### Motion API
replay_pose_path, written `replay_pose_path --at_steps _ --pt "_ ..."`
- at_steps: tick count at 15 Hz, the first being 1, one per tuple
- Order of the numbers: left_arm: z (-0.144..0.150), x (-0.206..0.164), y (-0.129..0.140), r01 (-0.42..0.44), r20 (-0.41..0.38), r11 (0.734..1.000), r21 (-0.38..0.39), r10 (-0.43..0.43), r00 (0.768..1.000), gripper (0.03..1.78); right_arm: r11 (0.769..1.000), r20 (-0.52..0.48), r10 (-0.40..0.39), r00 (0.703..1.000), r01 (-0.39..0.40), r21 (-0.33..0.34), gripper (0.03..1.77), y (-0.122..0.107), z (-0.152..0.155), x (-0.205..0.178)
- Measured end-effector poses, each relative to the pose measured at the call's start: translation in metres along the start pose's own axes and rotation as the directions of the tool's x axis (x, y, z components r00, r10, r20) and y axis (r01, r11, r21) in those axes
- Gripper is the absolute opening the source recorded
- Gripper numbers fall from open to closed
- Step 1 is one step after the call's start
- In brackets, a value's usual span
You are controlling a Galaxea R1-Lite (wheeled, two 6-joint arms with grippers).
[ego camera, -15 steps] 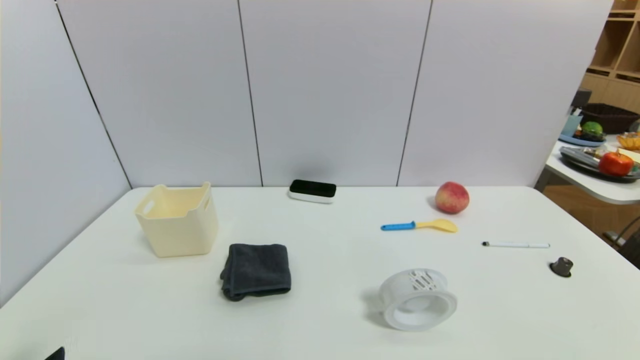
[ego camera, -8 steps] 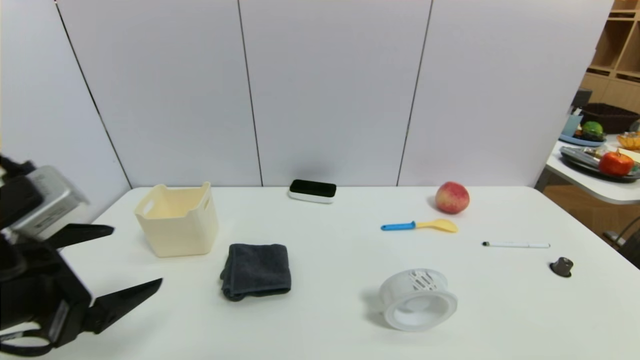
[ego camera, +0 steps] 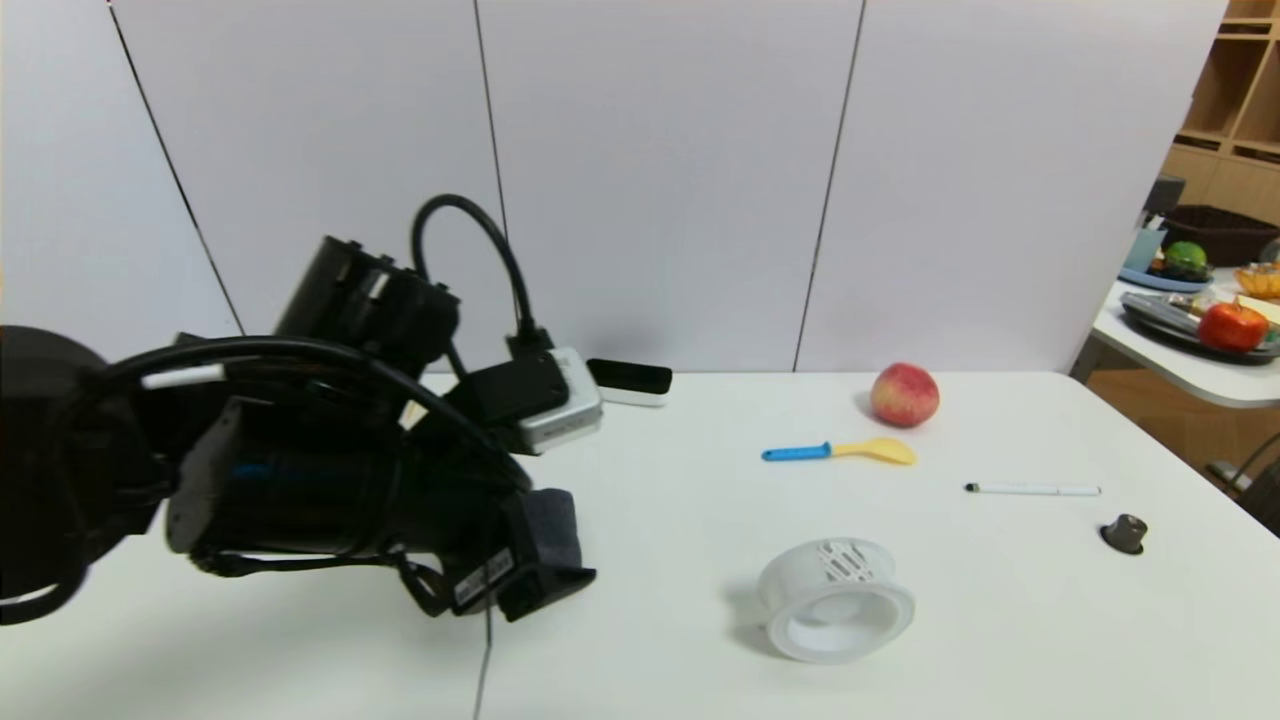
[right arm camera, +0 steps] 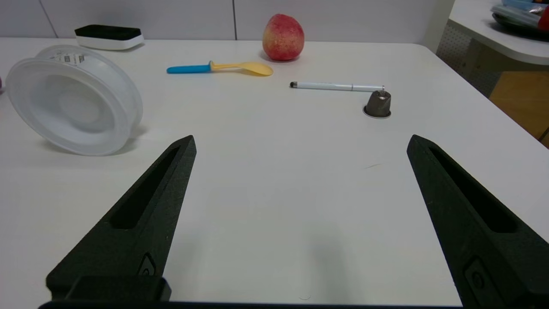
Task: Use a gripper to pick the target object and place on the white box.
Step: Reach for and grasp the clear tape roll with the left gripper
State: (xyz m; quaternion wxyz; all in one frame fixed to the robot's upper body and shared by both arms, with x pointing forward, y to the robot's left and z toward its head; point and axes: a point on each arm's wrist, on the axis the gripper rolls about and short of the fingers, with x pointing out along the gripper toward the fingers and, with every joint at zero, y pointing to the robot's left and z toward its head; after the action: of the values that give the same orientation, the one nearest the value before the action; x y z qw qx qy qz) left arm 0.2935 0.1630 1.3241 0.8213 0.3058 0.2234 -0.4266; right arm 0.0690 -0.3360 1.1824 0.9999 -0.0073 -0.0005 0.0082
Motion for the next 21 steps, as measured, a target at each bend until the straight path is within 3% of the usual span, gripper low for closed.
replay_pose_path --at_steps 4,8,15,21 --pt "0.031 0.045 -0.016 0.177 0.032 0.975 0.136 -0.183 0.983 1.69 1.0 0.0 0.0 1.0 0.0 0.0 1.7 0.0 0.0 0.0" --pt "0.057 0.074 -0.029 0.305 0.082 0.933 0.19 -0.324 0.942 1.69 1.0 0.0 0.0 1.0 0.0 0.0 1.7 0.0 0.0 0.0" --pt "0.077 0.107 -0.035 0.421 0.147 0.88 0.222 -0.457 0.877 1.69 1.0 0.0 0.0 1.0 0.0 0.0 1.7 0.0 0.0 0.0" --pt "0.076 0.142 -0.037 0.458 0.128 0.863 0.212 -0.489 0.863 1.69 1.0 0.0 0.0 1.0 0.0 0.0 1.7 0.0 0.0 0.0"
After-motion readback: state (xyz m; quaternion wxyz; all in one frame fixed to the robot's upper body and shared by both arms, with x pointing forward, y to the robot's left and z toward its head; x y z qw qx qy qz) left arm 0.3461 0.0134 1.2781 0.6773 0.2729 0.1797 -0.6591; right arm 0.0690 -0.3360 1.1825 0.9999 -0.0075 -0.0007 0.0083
